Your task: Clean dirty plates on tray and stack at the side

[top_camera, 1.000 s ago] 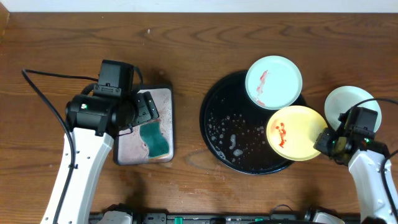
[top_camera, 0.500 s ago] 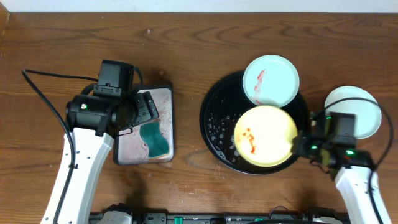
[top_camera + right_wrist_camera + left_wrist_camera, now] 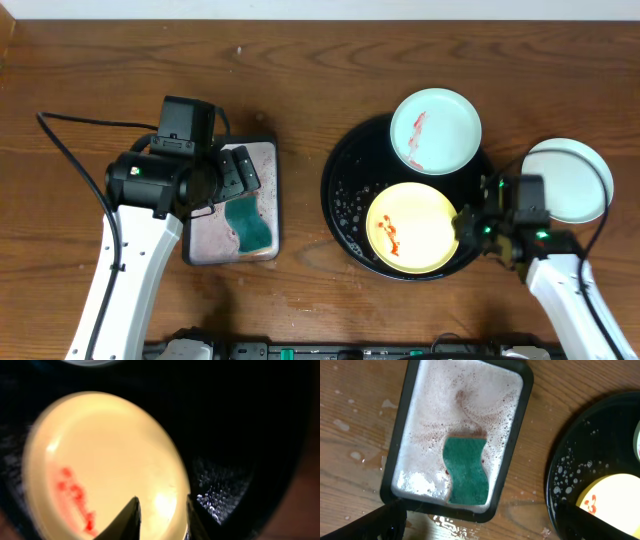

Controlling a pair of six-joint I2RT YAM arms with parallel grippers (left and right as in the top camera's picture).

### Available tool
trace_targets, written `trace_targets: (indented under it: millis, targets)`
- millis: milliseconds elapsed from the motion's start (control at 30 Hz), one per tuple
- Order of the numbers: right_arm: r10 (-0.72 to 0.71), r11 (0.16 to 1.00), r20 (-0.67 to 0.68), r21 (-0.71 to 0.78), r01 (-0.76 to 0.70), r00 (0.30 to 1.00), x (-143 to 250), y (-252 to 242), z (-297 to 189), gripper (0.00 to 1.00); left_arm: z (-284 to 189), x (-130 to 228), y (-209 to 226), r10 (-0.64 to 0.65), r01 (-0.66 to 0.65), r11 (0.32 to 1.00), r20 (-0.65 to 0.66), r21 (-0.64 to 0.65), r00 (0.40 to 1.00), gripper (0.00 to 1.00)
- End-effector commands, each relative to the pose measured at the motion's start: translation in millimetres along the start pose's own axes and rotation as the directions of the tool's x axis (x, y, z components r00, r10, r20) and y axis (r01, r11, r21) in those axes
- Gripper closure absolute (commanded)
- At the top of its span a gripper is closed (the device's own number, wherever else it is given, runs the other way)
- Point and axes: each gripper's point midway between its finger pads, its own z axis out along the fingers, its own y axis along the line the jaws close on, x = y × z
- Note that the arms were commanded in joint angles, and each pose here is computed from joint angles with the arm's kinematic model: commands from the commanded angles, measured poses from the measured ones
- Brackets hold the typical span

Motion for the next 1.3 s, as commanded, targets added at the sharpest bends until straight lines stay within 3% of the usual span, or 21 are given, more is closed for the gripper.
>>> trace_targets:
  millis: [0,133,233,433,467,500,633,867,1100,1167,1200,1267]
  targets:
    - [-0.240,0.970,0.121,-0.021,0.244,0.963,-37,27,-46,0.69,0,-1,-1,0.006,-0.006,1.000,-0.004,0.004,1.000,0.05]
    - [-0.279,0.957,0.189,-0.024,0.289,0.941,-53,41,-82,0.67,3,-3,-2,0.006,-0.006,1.000,-0.001,0.008,1.000,0.07]
    - [-0.271,0.958,0.207,-0.036,0.284,0.940,-53,44,-88,0.66,18,8,5,-0.019,0.018,1.000,-0.048,-0.025,0.999,0.19]
    - [-0.245,0.966,0.150,-0.043,0.254,0.958,-40,40,-85,0.66,98,51,29,-0.138,0.115,0.984,-0.183,-0.134,0.973,0.30]
    - [-0.244,0.967,0.141,-0.042,0.252,0.959,-38,39,-84,0.66,118,65,27,-0.159,0.134,0.983,-0.236,-0.122,0.959,0.41]
    - [-0.243,0.967,0.138,-0.042,0.251,0.960,-37,39,-84,0.66,127,70,24,-0.162,0.138,0.985,-0.260,-0.107,0.952,0.45]
    - [-0.243,0.967,0.135,-0.042,0.250,0.961,-36,39,-84,0.66,157,79,26,-0.167,0.136,0.983,-0.304,-0.121,0.938,0.50]
    - [-0.242,0.967,0.134,-0.041,0.250,0.961,-36,39,-84,0.67,182,83,29,-0.156,0.114,0.983,-0.337,-0.141,0.928,0.93]
    - [-0.243,0.967,0.134,-0.041,0.250,0.961,-36,39,-84,0.68,146,41,10,-0.037,0.022,0.998,-0.274,-0.058,0.961,0.92]
    - [-0.242,0.967,0.134,-0.041,0.250,0.961,-36,39,-84,0.68,133,33,5,-0.033,0.022,0.999,-0.256,-0.047,0.966,0.75]
    - [-0.242,0.967,0.134,-0.041,0.250,0.961,-36,39,-84,0.68,127,32,5,-0.031,0.022,0.999,-0.246,-0.041,0.969,0.57]
    - [-0.242,0.967,0.134,-0.041,0.250,0.961,-36,39,-84,0.68,125,34,6,-0.031,0.021,0.999,-0.249,-0.043,0.968,0.50]
